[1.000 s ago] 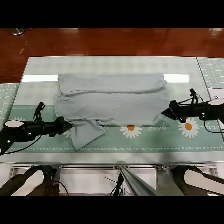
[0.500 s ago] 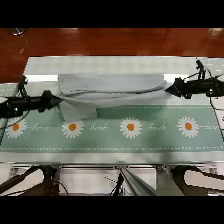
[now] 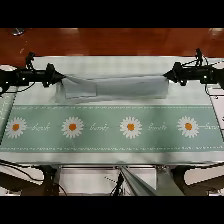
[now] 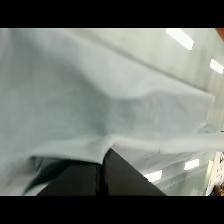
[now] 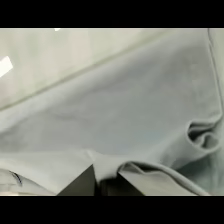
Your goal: Fold the shirts.
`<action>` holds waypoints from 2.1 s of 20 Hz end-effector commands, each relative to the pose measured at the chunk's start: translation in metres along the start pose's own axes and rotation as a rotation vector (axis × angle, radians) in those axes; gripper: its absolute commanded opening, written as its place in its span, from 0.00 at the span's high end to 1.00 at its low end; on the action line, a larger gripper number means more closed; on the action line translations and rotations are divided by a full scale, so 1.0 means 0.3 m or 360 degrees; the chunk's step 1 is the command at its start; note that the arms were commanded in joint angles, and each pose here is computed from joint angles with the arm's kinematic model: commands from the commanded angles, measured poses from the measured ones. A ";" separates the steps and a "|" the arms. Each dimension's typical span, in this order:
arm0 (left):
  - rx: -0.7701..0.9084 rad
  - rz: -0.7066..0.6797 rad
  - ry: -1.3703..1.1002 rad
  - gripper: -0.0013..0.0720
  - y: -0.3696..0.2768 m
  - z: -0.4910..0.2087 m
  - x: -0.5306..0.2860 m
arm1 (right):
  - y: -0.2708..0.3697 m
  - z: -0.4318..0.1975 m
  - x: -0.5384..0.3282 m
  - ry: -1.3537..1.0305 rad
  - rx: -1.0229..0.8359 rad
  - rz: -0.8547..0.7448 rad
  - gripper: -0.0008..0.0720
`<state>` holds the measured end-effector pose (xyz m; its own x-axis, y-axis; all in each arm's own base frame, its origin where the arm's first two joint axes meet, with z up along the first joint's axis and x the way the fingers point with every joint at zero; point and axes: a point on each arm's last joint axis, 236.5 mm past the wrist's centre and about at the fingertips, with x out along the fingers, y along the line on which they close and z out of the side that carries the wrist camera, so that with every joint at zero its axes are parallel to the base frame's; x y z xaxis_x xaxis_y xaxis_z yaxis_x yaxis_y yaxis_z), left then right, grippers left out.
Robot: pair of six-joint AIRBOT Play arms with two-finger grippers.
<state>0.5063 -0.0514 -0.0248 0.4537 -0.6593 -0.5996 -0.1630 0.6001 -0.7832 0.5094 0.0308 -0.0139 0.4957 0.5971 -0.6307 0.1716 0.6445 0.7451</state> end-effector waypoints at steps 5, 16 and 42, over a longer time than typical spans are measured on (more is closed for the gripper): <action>-0.0038 -0.0017 0.0106 0.02 0.038 0.037 0.045 | 0.022 0.084 0.117 -0.0048 0.0046 0.0098 0.13; 0.0242 0.0359 -0.0318 0.02 0.111 0.011 -0.386 | -0.354 0.080 -0.148 0.0102 0.0214 -0.0226 0.13; 0.0829 -0.0062 0.0192 0.96 -0.480 -0.662 0.148 | 0.182 -0.334 -0.479 0.0220 -0.0573 -0.0431 0.94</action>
<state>0.3976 -0.2145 0.0348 0.4126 -0.6812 -0.6047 0.2881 0.7274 -0.6228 0.4085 0.0309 0.0592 0.2831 0.5088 -0.8130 -0.0037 0.8482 0.5296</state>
